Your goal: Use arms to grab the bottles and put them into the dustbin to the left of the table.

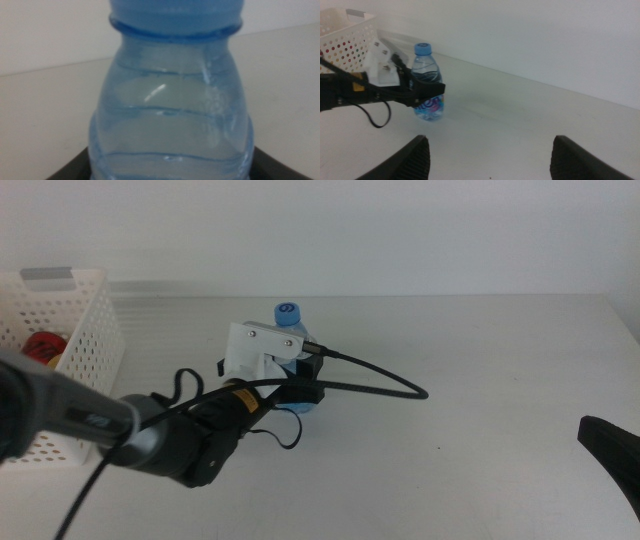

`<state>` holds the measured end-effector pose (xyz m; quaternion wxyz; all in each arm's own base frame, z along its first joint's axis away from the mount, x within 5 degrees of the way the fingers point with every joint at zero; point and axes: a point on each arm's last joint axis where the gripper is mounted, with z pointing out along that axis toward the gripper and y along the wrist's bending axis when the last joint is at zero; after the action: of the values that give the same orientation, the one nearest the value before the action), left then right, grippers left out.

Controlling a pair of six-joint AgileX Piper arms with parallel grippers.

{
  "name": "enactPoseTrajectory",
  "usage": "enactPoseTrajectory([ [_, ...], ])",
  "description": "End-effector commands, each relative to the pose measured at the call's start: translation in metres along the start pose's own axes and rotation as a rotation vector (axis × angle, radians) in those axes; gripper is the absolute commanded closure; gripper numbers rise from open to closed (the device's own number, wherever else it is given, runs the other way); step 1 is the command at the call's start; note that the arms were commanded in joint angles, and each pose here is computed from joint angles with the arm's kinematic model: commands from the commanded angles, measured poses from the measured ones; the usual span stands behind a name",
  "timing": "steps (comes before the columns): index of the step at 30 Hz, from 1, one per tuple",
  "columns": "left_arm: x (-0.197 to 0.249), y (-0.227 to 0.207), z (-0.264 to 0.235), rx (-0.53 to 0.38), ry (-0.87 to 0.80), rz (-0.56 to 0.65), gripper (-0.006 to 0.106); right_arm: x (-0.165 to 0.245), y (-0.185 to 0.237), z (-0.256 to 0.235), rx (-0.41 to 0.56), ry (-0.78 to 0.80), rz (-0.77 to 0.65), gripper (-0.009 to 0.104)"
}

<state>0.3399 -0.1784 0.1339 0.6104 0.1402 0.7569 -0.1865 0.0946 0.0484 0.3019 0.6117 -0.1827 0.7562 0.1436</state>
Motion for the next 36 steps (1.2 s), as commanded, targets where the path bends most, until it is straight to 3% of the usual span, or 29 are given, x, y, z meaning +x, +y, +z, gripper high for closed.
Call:
enactPoseTrajectory([
  [1, -0.052, -0.006, -0.015, 0.02, -0.232, 0.004, 0.082, -0.017, 0.001, -0.002, -0.01, -0.098, -0.024, 0.032],
  [19, -0.129, -0.013, -0.119, 0.003, -0.236, 0.08, 0.08, -0.017, 0.001, -0.002, -0.01, -0.098, -0.024, 0.032],
  [28, -0.159, -0.001, -0.163, -0.086, -0.17, 0.07, 0.081, -0.017, 0.001, -0.002, -0.01, -0.098, -0.024, 0.032],
  [36, -0.188, 0.031, -0.198, -0.22, -0.071, 0.065, 0.081, -0.017, 0.001, -0.002, -0.01, -0.098, -0.024, 0.032],
])
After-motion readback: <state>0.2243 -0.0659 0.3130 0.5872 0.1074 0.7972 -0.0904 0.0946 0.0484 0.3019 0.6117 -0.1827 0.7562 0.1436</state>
